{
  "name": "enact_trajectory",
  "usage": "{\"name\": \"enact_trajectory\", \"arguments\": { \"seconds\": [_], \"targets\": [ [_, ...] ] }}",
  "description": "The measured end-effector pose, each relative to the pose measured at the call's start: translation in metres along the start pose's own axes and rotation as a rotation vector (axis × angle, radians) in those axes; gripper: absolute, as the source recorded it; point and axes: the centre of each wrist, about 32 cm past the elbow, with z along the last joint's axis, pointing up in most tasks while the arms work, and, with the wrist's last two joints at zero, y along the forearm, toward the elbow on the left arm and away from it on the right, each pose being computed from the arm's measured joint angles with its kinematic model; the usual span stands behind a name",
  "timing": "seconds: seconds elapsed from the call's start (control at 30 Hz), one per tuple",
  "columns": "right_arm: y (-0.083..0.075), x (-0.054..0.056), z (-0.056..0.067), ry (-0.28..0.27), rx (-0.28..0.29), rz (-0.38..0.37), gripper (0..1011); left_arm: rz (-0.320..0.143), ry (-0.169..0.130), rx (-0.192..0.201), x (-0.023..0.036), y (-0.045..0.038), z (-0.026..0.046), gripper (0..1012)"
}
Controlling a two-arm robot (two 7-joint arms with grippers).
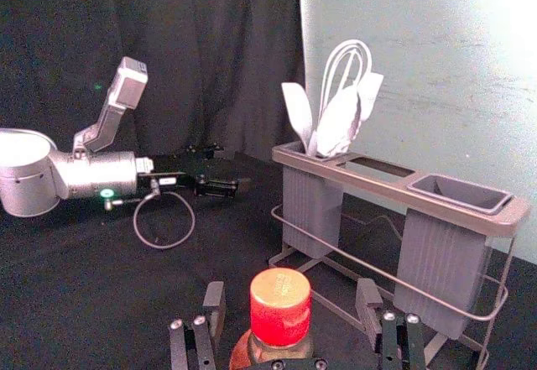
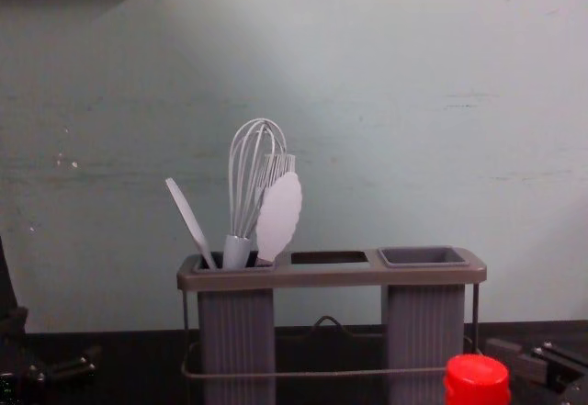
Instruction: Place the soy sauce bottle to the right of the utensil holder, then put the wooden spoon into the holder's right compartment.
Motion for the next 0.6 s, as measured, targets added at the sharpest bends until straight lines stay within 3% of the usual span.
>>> {"name": "enact_trajectory", "arguments": {
  "seconds": [0.37, 0.47, 0.6],
  "targets": [
    [0.0063, -0.0009, -0.0028, 0.014, 0.004, -0.003, 995, 0.0, 0.0, 0.0, 0.0, 0.0, 0.0, 1011],
    [0.0073, -0.0011, -0.0034, 0.016, 0.005, -0.002, 964, 0.0, 0.0, 0.0, 0.0, 0.0, 0.0, 1011],
    [0.0094, -0.0019, -0.0039, 0.019, 0.008, -0.001, 838, 0.0, 0.0, 0.0, 0.0, 0.0, 0.0, 1011]
  ]
}}
